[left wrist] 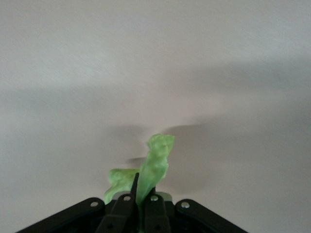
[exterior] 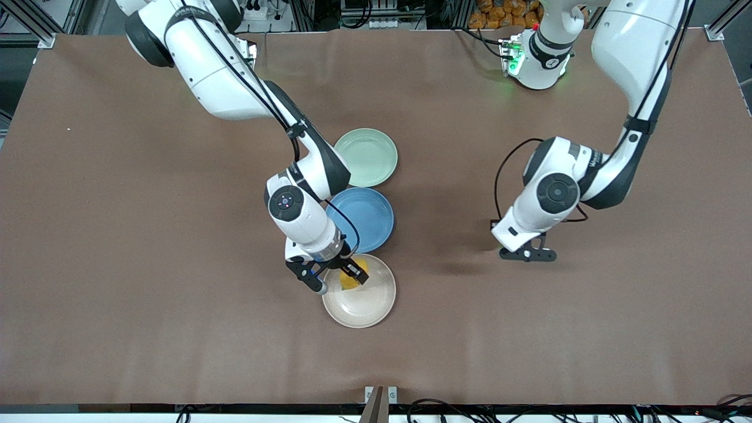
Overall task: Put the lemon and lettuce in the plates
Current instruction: 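Carry the lemon over the cream plate while the left gripper lifts the lettuce, then release the lemon onto the cream plate with the right gripper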
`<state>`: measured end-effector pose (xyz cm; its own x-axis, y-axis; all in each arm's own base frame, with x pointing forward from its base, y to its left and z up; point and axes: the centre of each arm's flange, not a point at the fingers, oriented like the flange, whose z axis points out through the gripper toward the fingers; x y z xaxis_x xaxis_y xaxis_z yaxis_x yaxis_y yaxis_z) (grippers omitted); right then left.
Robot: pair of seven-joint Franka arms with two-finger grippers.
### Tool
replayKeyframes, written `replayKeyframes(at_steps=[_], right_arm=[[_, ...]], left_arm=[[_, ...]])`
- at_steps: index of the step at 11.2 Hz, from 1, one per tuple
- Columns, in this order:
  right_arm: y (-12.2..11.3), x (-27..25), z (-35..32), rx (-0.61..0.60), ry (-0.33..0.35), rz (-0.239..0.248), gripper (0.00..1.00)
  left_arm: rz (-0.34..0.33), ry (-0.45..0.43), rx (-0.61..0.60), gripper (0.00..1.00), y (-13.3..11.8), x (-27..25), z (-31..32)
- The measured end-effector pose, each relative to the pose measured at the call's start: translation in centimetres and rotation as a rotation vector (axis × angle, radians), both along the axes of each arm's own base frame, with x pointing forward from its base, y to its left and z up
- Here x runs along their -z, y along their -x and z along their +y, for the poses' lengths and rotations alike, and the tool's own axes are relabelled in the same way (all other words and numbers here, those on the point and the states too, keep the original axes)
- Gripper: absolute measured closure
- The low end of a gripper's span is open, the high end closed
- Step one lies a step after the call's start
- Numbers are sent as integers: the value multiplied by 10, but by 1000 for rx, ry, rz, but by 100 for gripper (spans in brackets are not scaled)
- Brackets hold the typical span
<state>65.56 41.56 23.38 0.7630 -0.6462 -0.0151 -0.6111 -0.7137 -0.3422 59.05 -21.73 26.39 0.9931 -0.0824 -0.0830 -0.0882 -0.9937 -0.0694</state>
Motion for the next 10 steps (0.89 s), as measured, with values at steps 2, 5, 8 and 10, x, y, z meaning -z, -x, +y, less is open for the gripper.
replayKeyframes(at_steps=[2,5,8,10], right_arm=[[3,19,3,-6,22,10,30],[3,33,1,-17,54,6,30],[-6,25,-8,-5,57,-14,17],[-21,-5,-24,23,39,-43,0]], left_arm=[[31,-4,-35,97,21,-10,-38],[79,-25,-64,97,46,-19,-76],[108,-44,-93,97,65,-27,-101],[123,-41,-106,97,85,-34,-128]])
